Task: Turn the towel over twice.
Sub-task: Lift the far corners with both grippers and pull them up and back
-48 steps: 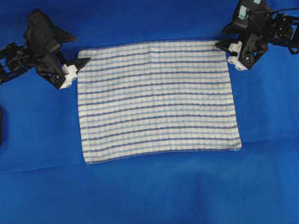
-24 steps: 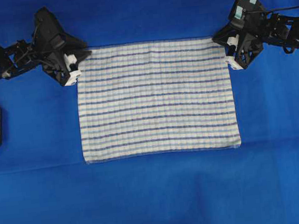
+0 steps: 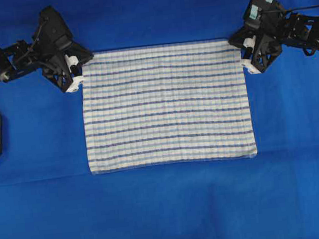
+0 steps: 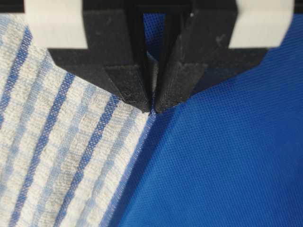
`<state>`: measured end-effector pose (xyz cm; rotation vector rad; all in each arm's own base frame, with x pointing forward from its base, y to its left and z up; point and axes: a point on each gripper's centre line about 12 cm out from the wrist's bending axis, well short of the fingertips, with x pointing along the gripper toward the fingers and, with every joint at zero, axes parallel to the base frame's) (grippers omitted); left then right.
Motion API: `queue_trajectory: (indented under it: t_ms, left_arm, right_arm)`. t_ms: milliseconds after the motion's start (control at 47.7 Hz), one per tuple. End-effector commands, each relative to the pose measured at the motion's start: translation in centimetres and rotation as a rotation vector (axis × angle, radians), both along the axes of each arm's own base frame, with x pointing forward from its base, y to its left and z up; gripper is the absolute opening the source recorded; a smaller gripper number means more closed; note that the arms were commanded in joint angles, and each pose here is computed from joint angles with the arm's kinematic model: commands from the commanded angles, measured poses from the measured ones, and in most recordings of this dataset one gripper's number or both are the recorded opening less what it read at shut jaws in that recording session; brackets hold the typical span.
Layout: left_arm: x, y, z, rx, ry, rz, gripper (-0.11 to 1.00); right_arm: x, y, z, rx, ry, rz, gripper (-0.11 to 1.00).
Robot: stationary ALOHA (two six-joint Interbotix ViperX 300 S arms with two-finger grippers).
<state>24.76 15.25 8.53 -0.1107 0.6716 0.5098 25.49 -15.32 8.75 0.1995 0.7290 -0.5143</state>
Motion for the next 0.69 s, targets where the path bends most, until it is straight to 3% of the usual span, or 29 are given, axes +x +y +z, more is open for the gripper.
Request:
queue_trajectory:
  t_ms: [0, 314, 670]
  left_arm:
    - [0.4, 0.5, 2.2, 0.032, -0.047, 0.006, 0.03]
    - [1.4, 2.6, 7.5, 0.152, -0.091, -0.009, 0.03]
    - [1.4, 7.0, 13.6, 0.284, -0.192, 0.084, 0.03]
  right_arm:
    - [0.2, -0.4, 1.8, -0.032, -0.052, -0.008, 0.05]
    - [-0.4, -2.4, 5.1, -0.084, -0.101, -0.062, 0.05]
    - [-1.0, -7.7, 10.1, -0.214, -0.101, -0.128, 0.05]
